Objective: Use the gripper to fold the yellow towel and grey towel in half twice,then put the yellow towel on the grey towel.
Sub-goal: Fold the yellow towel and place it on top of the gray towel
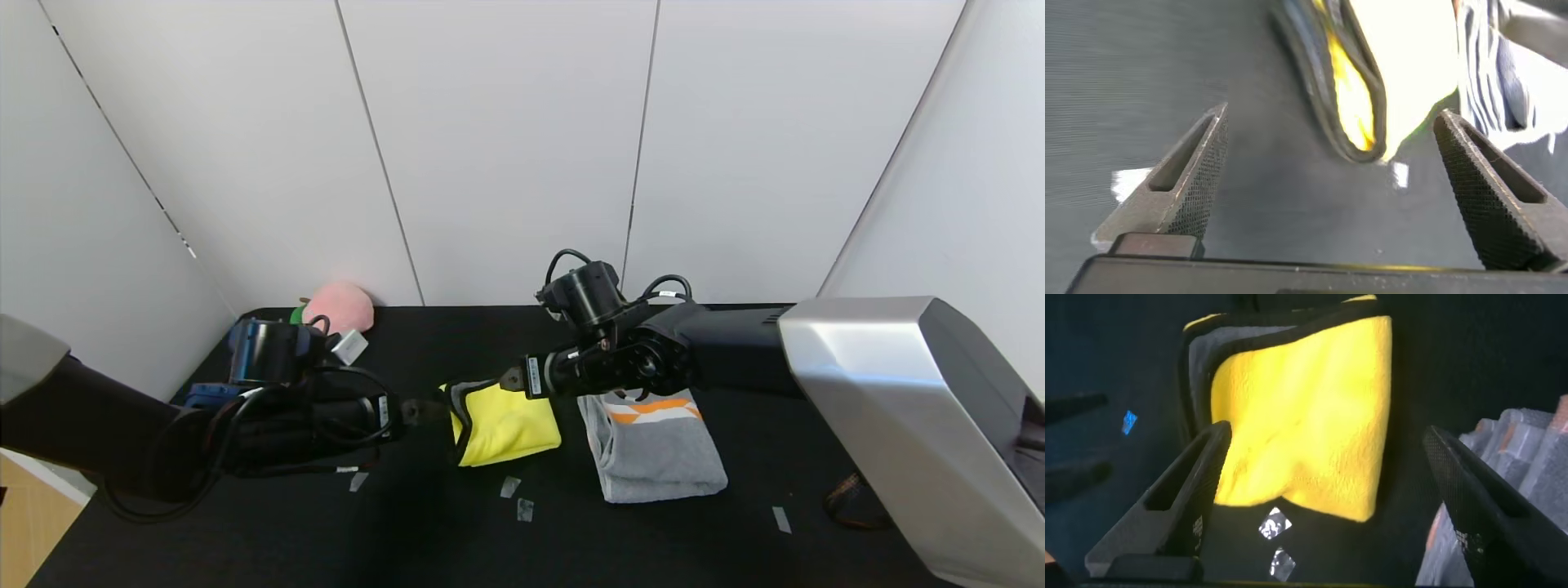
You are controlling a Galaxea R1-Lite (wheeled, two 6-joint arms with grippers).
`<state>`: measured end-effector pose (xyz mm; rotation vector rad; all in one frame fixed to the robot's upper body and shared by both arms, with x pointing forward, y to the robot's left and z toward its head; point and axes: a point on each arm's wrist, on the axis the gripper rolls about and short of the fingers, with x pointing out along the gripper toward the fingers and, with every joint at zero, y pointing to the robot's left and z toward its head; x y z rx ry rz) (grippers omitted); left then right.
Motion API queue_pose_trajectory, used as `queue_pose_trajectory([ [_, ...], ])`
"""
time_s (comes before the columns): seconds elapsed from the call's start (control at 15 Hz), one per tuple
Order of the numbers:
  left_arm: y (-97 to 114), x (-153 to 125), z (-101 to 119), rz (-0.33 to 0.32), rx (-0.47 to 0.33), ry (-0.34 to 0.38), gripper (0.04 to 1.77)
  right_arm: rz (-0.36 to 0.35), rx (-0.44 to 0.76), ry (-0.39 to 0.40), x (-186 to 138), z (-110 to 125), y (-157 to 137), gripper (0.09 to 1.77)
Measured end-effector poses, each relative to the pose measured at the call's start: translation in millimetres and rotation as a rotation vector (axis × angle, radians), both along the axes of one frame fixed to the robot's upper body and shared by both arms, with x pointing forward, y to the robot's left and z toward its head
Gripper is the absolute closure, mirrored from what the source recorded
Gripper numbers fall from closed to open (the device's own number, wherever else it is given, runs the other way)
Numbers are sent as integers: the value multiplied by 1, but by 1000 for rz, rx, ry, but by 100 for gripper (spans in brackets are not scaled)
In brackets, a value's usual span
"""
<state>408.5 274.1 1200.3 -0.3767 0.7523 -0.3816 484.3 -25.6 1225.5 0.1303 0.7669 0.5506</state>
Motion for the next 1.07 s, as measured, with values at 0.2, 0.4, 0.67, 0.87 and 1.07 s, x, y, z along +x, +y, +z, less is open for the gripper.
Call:
queue_pose_trajectory([
  [0.2,-20,-6,-8,-94,-15,29,9,0,20,-24,7,-11,4,16],
  [0.4,-33,-9,-18,-141,-8,62,9,2,21,-42,14,-27,6,16],
  [0.67,-44,-9,-32,-174,5,99,9,20,-2,-60,20,-45,8,16],
  [0.87,-47,-2,-40,-183,13,67,9,22,-9,-53,20,-50,9,16],
  [1.07,-47,6,-47,-171,0,13,9,22,-10,-50,21,-53,9,16],
])
